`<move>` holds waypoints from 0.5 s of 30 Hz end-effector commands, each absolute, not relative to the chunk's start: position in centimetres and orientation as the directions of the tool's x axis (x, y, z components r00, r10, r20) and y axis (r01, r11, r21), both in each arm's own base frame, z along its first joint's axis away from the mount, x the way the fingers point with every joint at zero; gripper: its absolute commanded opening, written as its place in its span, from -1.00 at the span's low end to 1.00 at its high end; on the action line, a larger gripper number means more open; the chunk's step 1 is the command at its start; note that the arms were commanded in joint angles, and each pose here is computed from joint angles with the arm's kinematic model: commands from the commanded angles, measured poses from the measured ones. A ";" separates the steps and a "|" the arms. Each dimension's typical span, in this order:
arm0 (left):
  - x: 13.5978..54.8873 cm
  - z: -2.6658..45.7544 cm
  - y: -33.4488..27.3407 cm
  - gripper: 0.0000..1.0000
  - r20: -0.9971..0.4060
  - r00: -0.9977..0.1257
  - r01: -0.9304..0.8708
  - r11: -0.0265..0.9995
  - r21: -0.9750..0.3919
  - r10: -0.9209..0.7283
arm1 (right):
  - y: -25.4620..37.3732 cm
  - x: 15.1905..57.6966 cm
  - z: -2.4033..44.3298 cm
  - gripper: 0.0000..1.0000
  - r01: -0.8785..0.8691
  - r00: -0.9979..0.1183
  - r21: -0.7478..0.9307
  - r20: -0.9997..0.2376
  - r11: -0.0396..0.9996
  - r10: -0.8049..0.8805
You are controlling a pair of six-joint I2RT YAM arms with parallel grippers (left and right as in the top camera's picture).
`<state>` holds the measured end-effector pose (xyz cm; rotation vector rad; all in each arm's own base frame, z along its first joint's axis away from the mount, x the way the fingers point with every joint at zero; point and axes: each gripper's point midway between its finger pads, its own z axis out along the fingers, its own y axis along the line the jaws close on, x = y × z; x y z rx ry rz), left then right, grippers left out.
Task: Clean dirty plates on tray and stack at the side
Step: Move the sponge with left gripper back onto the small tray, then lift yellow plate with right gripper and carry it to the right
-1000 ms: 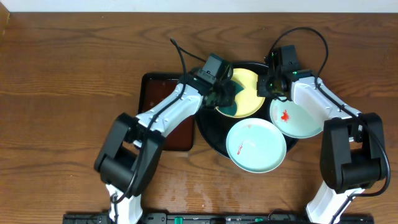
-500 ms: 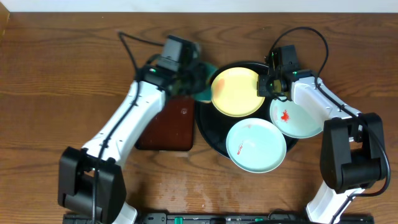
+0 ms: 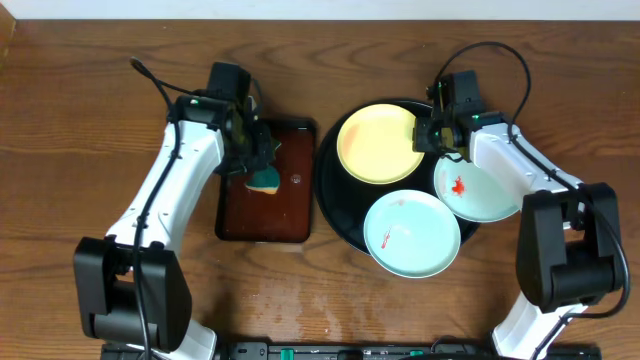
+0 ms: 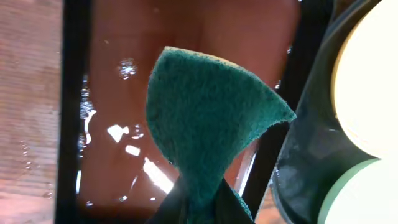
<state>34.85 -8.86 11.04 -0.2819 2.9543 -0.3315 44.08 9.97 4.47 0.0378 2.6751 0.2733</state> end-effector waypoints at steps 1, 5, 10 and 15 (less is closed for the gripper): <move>34.7 11.2 -8.2 -0.85 -0.142 -0.976 -0.132 0.968 -0.211 -0.164 | 9.1 45.7 9.2 -0.98 -0.030 -0.842 0.215 -0.531 0.976 0.091; 34.8 11.0 -7.3 -0.85 -0.156 -0.974 -0.140 0.977 -0.161 -0.166 | 9.0 45.7 12.0 -0.98 -0.060 -0.807 0.206 -0.585 0.977 0.074; 35.0 11.0 -6.0 -0.85 -0.182 -0.969 -0.154 0.984 -0.089 -0.168 | 9.1 45.6 15.7 -0.98 -0.100 -0.753 0.194 -0.656 0.976 0.054; 35.2 10.9 -4.9 -0.85 -0.197 -0.964 -0.171 0.984 -0.042 -0.176 | 9.1 45.2 18.5 -0.98 -0.117 -0.710 0.192 -0.703 0.974 0.053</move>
